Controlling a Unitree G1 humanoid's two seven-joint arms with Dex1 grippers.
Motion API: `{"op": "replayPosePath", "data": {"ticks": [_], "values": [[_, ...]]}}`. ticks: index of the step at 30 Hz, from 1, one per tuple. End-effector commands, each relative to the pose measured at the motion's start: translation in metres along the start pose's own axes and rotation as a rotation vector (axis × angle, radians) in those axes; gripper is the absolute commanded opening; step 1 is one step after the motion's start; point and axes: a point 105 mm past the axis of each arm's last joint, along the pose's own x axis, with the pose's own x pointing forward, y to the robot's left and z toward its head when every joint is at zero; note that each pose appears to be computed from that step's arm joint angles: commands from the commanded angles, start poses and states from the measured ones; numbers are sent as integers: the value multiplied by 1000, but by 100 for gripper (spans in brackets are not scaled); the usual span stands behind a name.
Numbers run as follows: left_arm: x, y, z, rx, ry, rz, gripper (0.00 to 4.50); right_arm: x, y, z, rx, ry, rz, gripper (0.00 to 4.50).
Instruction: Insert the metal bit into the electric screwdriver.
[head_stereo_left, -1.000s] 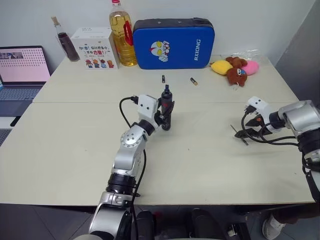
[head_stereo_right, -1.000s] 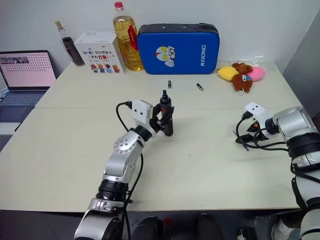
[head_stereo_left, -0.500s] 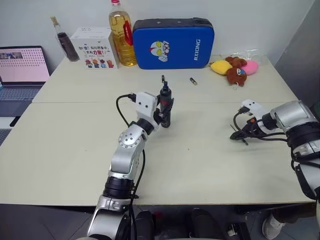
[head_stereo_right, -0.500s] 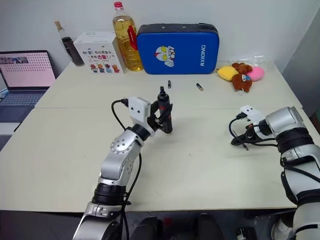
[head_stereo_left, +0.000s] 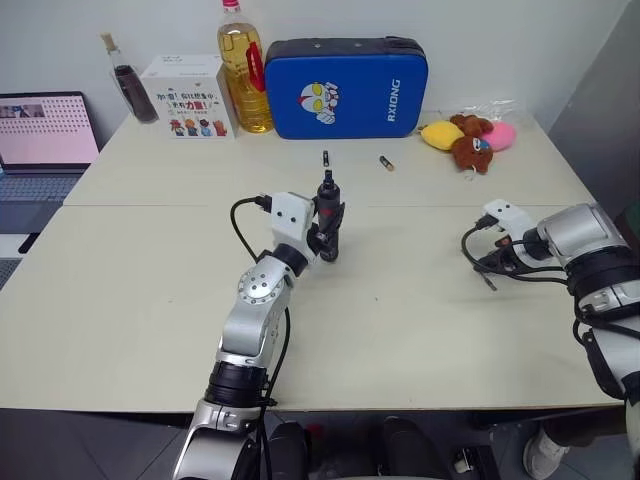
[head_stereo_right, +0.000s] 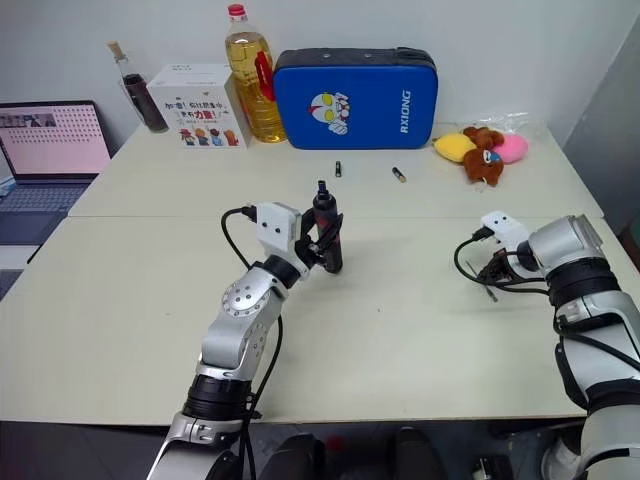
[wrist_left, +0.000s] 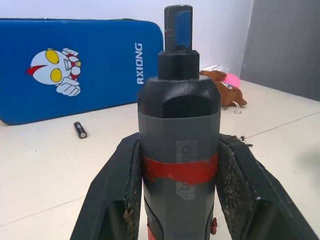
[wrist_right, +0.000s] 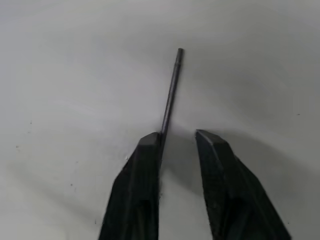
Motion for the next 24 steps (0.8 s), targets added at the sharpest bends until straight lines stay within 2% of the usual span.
{"op": "replayPosePath", "data": {"ticks": [1, 6, 10, 14, 20, 24], "values": [[1, -3, 26, 22, -91, -7, 169, 18, 15, -13, 25, 43, 66, 6], [3, -3, 25, 23, -89, -9, 169, 26, 36, -21, -101, 58, 124, 6], [2, -7, 24, 18, -87, -21, 169, 21, 34, -20, -115, 43, 122, 6], [2, -10, 21, 14, -76, -38, 169, 8, 38, -1, -150, -40, 162, 6], [0, -3, 19, 11, -61, -26, 169, -51, 61, 89, -190, -476, 197, 6], [-2, 7, 13, -20, -44, 13, 169, -93, 84, 132, -160, -815, 177, 6]]}}
